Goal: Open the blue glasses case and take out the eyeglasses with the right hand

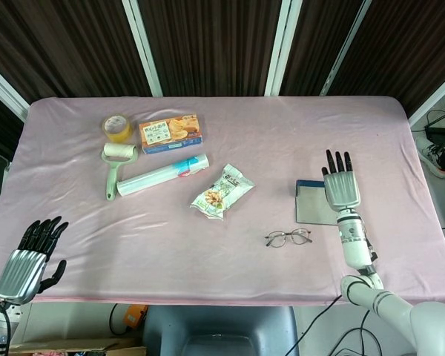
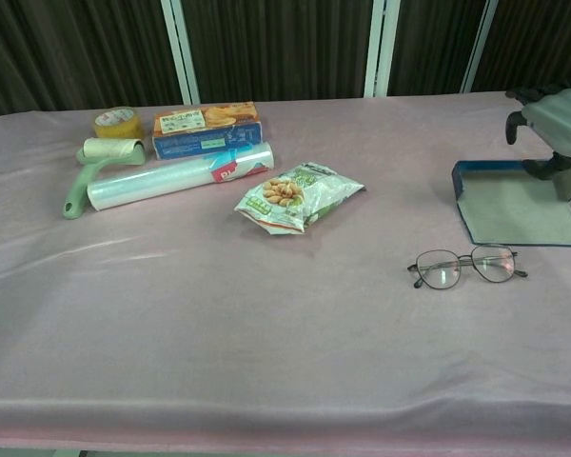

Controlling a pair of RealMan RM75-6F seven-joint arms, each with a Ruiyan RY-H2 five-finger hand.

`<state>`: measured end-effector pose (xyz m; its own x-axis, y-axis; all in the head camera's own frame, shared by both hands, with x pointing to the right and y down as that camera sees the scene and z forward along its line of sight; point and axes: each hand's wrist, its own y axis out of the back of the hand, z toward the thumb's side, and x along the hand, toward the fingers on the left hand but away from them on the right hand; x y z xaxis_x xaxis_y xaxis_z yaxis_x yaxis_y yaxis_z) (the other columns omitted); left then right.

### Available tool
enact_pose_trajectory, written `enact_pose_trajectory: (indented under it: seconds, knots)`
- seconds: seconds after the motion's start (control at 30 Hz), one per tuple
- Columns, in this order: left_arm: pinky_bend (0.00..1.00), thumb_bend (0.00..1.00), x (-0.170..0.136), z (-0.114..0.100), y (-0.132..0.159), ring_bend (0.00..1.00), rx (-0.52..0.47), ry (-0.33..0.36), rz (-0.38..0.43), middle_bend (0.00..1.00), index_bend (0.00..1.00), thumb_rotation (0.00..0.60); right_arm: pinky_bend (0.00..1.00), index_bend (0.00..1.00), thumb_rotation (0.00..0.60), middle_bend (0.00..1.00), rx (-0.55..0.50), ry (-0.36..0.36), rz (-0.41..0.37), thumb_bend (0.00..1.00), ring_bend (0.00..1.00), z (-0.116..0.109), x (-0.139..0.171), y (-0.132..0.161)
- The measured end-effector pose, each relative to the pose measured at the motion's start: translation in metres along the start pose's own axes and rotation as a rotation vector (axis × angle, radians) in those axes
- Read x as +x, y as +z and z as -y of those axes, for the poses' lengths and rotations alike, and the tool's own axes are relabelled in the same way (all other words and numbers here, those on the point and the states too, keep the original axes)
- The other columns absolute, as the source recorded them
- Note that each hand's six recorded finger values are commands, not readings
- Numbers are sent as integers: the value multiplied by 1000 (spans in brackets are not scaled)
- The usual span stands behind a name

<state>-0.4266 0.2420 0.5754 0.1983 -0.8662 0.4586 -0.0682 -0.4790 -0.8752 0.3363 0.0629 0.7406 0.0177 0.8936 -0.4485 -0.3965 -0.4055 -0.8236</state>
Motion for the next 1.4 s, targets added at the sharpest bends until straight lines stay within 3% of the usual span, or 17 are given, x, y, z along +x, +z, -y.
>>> enact_pose_trajectory:
  seconds: [0.2, 0.33, 0.47, 0.67, 1.4]
  knots:
    - [0, 424, 1, 0, 2, 0, 2, 8, -3, 0, 0, 600, 0, 283, 600, 35, -70, 29, -40, 477, 0, 1, 6, 3]
    - [0, 423, 0, 0, 2, 0, -2, 13, -1, 0, 0, 600, 0, 393, 600, 25, -185, 24, -121, 477, 0, -11, 21, 16]
    - [0, 424, 1, 0, 1, 0, 0, 9, -4, 0, 0, 600, 0, 500, 600, 21, -292, 21, -263, 477, 0, -28, 53, 35]
    - [0, 423, -1, -1, 2, 0, 1, 11, -2, 0, 0, 600, 0, 579, 600, 39, -277, 58, -420, 477, 0, -35, 105, 39]
    - [0, 423, -1, -3, -1, 0, -4, 17, -6, 0, 0, 600, 0, 618, 600, 56, -212, 145, -437, 503, 0, -4, 98, 61]
